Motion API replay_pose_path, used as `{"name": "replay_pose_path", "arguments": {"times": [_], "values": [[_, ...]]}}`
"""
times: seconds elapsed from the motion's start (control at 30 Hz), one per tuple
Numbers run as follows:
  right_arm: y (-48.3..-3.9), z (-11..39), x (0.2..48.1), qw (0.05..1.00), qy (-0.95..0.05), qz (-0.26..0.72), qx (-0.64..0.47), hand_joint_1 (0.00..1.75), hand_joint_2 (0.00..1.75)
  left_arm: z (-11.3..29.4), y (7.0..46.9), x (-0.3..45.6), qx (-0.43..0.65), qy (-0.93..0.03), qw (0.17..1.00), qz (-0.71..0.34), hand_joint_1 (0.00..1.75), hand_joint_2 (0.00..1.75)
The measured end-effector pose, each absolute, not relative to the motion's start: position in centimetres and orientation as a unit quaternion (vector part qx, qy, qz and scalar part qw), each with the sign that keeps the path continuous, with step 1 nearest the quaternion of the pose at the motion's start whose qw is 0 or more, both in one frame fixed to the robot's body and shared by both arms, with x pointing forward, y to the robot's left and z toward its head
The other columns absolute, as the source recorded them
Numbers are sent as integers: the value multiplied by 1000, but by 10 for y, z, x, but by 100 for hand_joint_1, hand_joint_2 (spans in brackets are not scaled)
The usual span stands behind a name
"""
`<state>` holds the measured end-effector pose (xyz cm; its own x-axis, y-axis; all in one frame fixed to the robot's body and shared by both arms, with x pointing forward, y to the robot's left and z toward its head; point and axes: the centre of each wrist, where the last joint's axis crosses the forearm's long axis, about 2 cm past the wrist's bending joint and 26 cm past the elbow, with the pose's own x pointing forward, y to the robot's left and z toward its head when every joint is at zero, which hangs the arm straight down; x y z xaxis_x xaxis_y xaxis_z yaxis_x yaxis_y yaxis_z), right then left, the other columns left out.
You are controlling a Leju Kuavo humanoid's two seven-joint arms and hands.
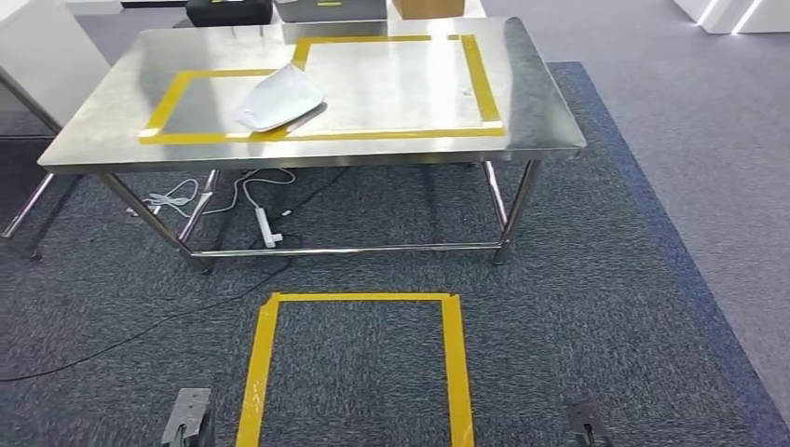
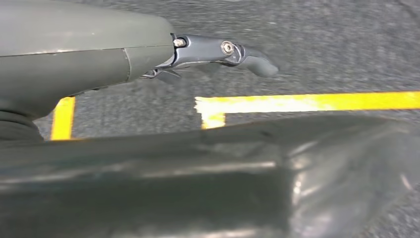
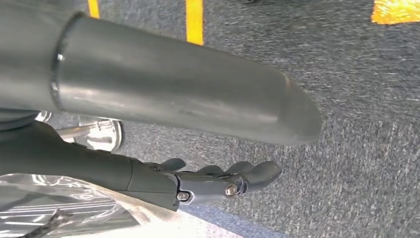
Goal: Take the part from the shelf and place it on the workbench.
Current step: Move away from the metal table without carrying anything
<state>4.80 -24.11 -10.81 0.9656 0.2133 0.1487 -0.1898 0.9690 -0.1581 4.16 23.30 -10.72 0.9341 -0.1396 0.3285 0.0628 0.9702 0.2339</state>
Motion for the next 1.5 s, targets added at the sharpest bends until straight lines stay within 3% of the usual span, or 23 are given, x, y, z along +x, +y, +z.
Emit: {"name": "replay_pose_path", "arguments": {"times": [0.83, 1.1, 1.5], "values": [[-242, -109, 45, 990, -67, 109, -62, 0, 0, -106, 227, 41, 134, -171, 974, -62, 0, 0], [-245, -109, 43, 994, -71, 46, -74, 0, 0, -106, 226, 41, 153, -172, 972, -51, 0, 0], [-250, -110, 41, 993, -77, 33, -84, 0, 0, -105, 222, 38, 152, -169, 972, -59, 0, 0]]}}
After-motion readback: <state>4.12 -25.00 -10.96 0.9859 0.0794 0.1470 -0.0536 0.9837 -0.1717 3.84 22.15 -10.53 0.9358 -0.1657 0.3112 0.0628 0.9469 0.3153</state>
